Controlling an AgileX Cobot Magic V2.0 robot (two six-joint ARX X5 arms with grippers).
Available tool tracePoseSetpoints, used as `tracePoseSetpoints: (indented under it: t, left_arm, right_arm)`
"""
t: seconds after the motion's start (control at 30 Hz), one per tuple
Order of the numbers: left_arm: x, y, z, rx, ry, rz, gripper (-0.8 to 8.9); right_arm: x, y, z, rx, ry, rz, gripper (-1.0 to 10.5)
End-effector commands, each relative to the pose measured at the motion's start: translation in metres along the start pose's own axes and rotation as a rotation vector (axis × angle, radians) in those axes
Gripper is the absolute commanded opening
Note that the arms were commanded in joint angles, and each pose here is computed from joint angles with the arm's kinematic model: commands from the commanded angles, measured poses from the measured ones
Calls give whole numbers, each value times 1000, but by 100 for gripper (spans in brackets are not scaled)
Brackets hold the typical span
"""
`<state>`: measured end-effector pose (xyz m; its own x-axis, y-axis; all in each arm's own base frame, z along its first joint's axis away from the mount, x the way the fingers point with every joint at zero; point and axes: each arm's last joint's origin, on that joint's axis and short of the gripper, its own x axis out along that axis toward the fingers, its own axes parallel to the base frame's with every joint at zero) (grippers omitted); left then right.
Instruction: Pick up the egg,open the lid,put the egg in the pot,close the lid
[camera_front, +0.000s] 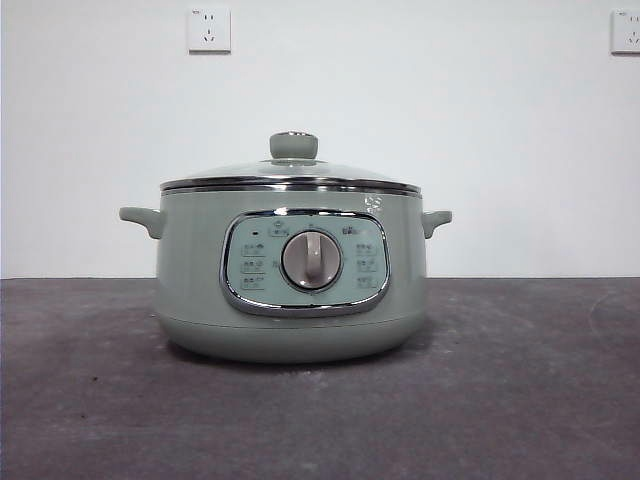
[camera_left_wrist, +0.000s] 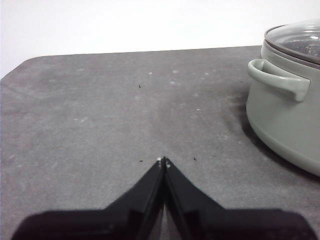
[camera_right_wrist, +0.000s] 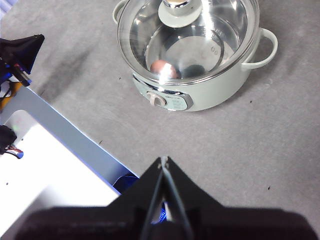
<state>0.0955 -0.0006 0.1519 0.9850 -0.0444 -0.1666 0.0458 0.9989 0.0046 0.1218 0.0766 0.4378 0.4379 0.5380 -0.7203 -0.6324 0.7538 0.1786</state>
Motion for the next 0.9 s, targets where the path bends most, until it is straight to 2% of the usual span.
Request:
tracePoseSetpoints:
  t: [0.03,0.53,0.6,0.67,0.77,0.9]
  left_arm:
    - [1,0,-5,-12,12,4,-3]
    - [1,0,-5,-12,12,4,-3]
    - [1,0,-5,-12,12,4,-3]
    - [1,0,-5,-12,12,4,-3]
    - [1,0,-5,-12,12,4,-3]
    - [1,0,-5,-12,12,4,-3]
  right_arm:
    - [0,0,-2,11,15,-1,0]
    - [0,0,-2,11,15,-1,1]
    - [-1,-1,-1,-38,3,-13,0]
    - [-8,-5,-1,-64,-48,-43,0]
    - [-23,-12,1,-54,-229,-101,0]
    - [-40,-13,-8,-91,-455,-71,0]
